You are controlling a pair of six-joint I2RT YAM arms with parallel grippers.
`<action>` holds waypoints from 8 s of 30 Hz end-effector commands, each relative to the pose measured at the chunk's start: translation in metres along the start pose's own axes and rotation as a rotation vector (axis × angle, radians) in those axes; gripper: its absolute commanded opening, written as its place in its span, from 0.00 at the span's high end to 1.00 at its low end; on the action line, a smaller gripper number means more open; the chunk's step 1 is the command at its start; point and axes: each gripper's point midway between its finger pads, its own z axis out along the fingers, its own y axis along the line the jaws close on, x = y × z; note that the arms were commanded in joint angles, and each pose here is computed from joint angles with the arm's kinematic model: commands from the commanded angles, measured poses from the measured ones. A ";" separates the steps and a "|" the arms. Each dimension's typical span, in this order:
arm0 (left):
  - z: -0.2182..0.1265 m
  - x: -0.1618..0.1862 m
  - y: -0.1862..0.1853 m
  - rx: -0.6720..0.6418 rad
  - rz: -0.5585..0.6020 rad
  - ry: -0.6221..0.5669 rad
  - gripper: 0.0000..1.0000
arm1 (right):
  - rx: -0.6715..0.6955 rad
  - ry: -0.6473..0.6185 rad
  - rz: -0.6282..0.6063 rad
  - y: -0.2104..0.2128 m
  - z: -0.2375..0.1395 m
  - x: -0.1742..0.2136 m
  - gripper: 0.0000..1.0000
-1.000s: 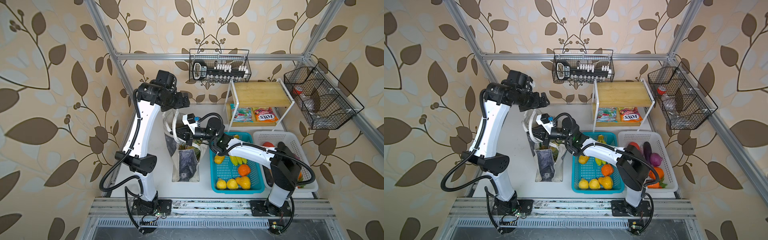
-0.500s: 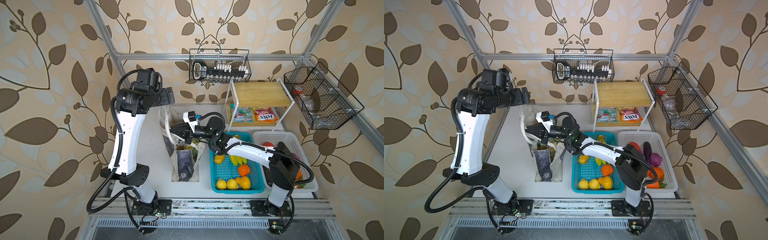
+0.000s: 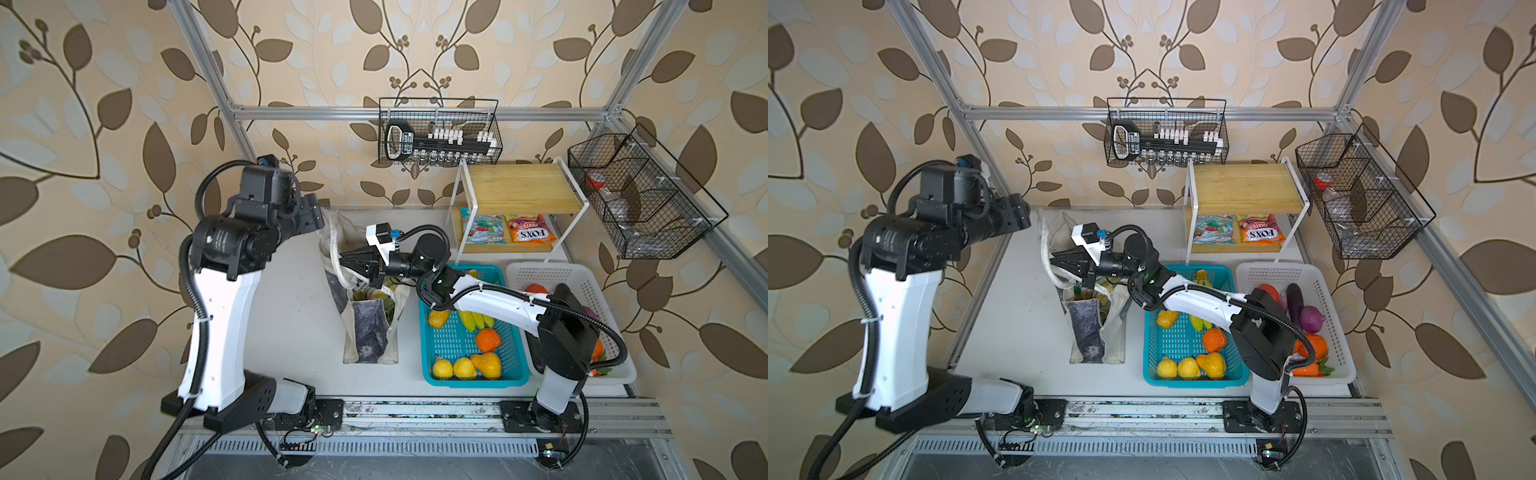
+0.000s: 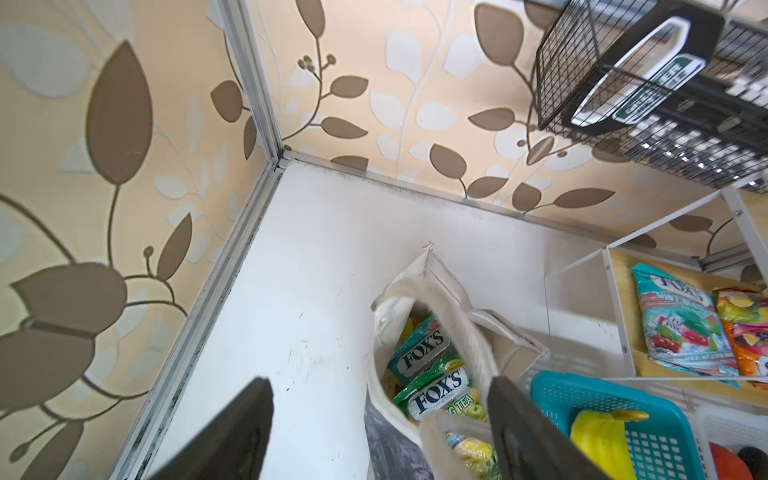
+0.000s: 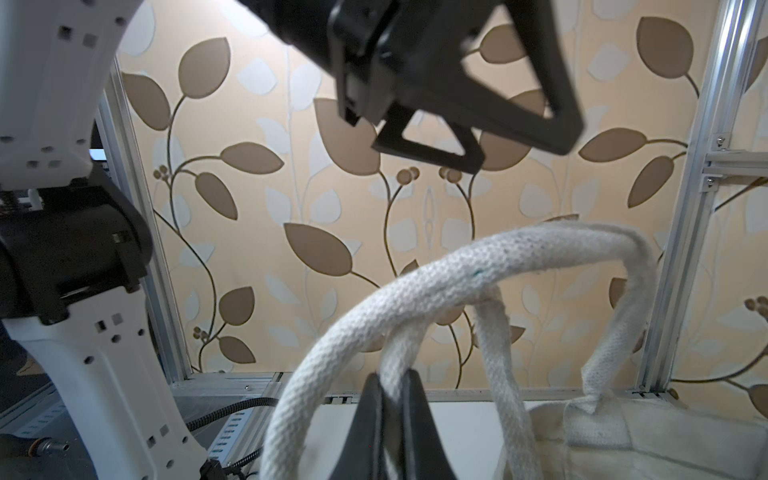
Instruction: Place the food into the grocery bag and tie it
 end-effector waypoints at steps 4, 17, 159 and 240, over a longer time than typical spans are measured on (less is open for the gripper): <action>0.003 0.027 -0.013 0.178 -0.144 0.066 0.16 | -0.021 -0.008 -0.050 0.011 0.004 -0.006 1.00; 0.030 0.033 -0.064 0.570 -0.488 0.099 0.29 | 0.017 0.053 -0.038 0.008 -0.001 0.012 1.00; 0.062 0.041 -0.128 0.730 0.151 -0.116 1.00 | 0.223 -0.235 0.054 -0.027 -0.086 -0.036 0.95; 0.061 0.081 -0.104 0.841 0.103 -0.121 0.27 | 0.034 -0.074 0.174 -0.014 -0.108 -0.065 1.00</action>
